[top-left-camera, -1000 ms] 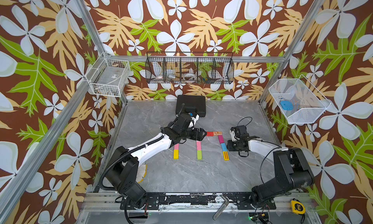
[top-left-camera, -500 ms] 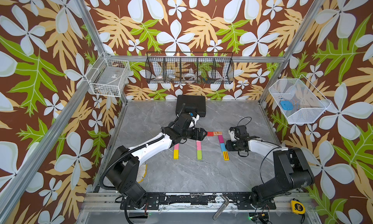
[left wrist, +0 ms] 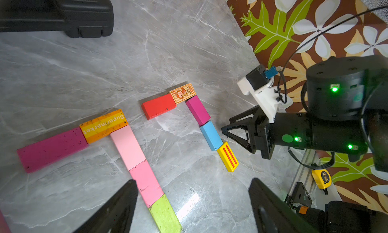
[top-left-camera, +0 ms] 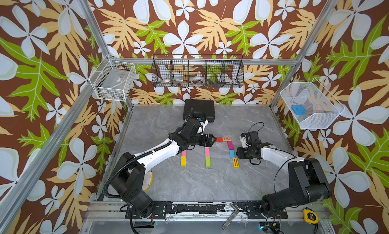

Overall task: Assemble the number 7 with building blocks
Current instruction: Adjust the building block at the center of the board.

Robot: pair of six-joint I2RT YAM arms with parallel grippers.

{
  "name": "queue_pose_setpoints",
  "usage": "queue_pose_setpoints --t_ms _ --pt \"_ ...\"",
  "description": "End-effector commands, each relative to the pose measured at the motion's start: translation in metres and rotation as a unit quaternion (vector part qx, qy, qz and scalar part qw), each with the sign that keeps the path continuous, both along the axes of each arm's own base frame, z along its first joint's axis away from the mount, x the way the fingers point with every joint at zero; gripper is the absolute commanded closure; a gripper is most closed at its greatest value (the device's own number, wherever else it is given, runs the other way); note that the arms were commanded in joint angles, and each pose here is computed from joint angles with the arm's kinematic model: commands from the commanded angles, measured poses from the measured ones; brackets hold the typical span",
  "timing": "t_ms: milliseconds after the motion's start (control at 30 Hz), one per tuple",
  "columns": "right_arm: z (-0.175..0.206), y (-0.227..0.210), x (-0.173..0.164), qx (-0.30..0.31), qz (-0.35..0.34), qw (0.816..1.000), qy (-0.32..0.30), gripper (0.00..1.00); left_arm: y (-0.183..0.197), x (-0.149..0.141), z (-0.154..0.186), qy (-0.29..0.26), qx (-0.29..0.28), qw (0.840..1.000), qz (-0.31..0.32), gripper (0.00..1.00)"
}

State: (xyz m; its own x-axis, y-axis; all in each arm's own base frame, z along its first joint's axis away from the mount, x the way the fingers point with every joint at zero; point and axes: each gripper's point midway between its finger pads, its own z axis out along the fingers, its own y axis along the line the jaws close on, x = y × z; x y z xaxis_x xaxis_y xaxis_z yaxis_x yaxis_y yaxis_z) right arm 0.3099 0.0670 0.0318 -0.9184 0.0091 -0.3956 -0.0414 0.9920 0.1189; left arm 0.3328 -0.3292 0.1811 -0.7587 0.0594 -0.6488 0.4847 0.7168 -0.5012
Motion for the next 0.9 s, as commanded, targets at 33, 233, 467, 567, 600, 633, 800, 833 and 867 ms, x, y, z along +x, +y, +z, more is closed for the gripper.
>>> queue_pose_setpoints --t_ms 33,233,467,567,600,633,800,833,867 --pt "-0.004 -0.014 -0.016 -0.023 -0.042 0.999 0.018 0.57 -0.004 0.0 0.007 -0.012 -0.007 1.0 -0.01 0.15" --pt "-0.011 -0.005 -0.031 -0.021 -0.037 0.999 0.03 0.56 -0.005 -0.002 0.006 -0.012 -0.008 1.0 -0.019 0.15" --pt "-0.016 0.008 -0.036 -0.017 -0.022 0.999 0.038 0.56 -0.004 -0.004 0.008 -0.016 -0.007 1.0 -0.021 0.15" --pt "-0.015 0.008 -0.035 -0.016 -0.027 0.999 0.034 0.56 -0.003 -0.005 0.007 -0.014 -0.006 1.0 -0.021 0.15" --pt "-0.014 0.007 -0.035 -0.017 -0.028 0.999 0.033 0.56 -0.003 -0.005 0.007 -0.015 -0.005 1.0 -0.021 0.14" --pt "-0.014 0.007 -0.035 -0.017 -0.029 0.999 0.031 0.56 -0.003 -0.005 0.007 -0.014 -0.006 1.0 -0.021 0.15" --pt "-0.011 -0.001 -0.043 -0.023 -0.059 0.998 0.028 0.55 -0.002 -0.006 0.007 -0.014 -0.005 1.0 -0.022 0.15" --pt "-0.01 -0.002 -0.046 -0.025 -0.066 0.997 0.025 0.55 -0.002 -0.006 0.007 -0.014 -0.004 1.0 -0.023 0.15" --pt "-0.01 -0.004 -0.049 -0.033 -0.072 0.997 0.025 0.55 -0.003 -0.006 0.007 -0.014 -0.004 1.0 -0.023 0.15"
